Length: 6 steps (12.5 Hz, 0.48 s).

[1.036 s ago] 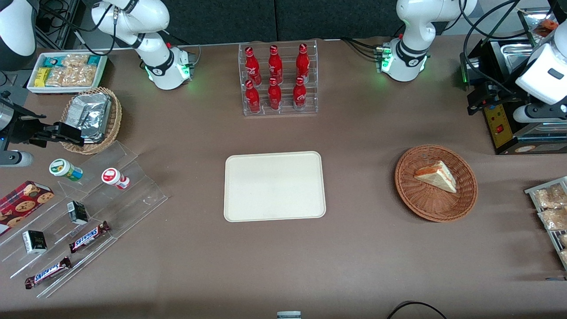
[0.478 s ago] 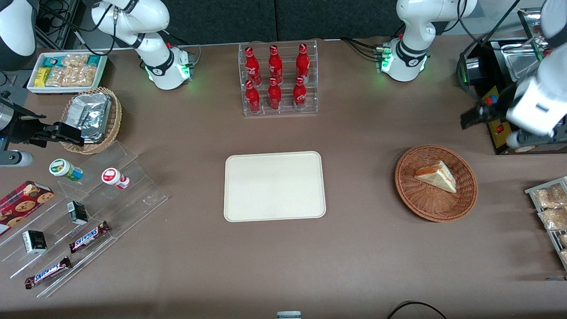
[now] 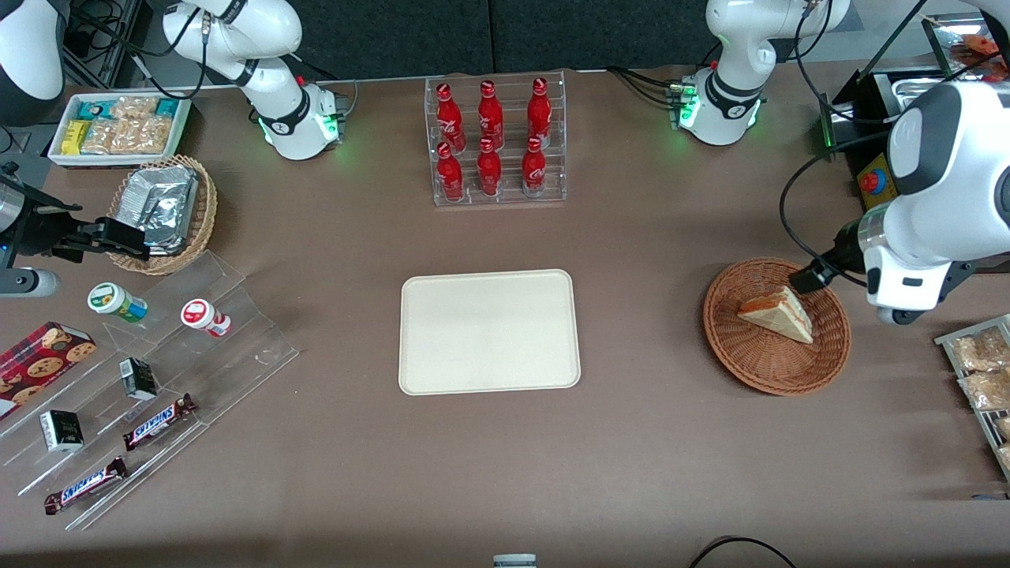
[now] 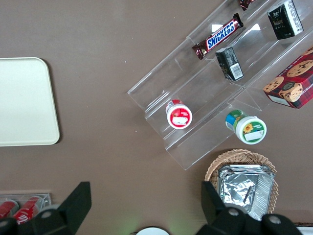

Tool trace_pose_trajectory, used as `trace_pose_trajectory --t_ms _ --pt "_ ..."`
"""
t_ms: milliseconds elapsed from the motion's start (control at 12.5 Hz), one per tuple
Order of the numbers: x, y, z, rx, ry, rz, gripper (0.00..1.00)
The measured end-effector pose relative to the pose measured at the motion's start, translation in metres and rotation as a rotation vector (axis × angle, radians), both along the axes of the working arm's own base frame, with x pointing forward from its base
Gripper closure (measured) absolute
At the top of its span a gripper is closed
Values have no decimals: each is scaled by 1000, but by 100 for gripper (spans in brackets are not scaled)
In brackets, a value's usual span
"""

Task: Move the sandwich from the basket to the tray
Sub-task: 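Move the left gripper over the wicker basket above the sandwich, then lower the left gripper and close it on the wrapped sandwich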

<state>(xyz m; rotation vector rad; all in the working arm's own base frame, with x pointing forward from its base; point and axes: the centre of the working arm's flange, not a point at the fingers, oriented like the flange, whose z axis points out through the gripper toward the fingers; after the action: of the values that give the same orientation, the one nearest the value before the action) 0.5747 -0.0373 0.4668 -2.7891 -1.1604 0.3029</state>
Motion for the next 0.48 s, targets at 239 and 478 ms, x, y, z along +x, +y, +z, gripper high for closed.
trace_pose_trajectory --t_ms 239,478 --pt "-7 15 -68 29 -47 187 0" --pt "-24 15 -119 37 -79 257 0"
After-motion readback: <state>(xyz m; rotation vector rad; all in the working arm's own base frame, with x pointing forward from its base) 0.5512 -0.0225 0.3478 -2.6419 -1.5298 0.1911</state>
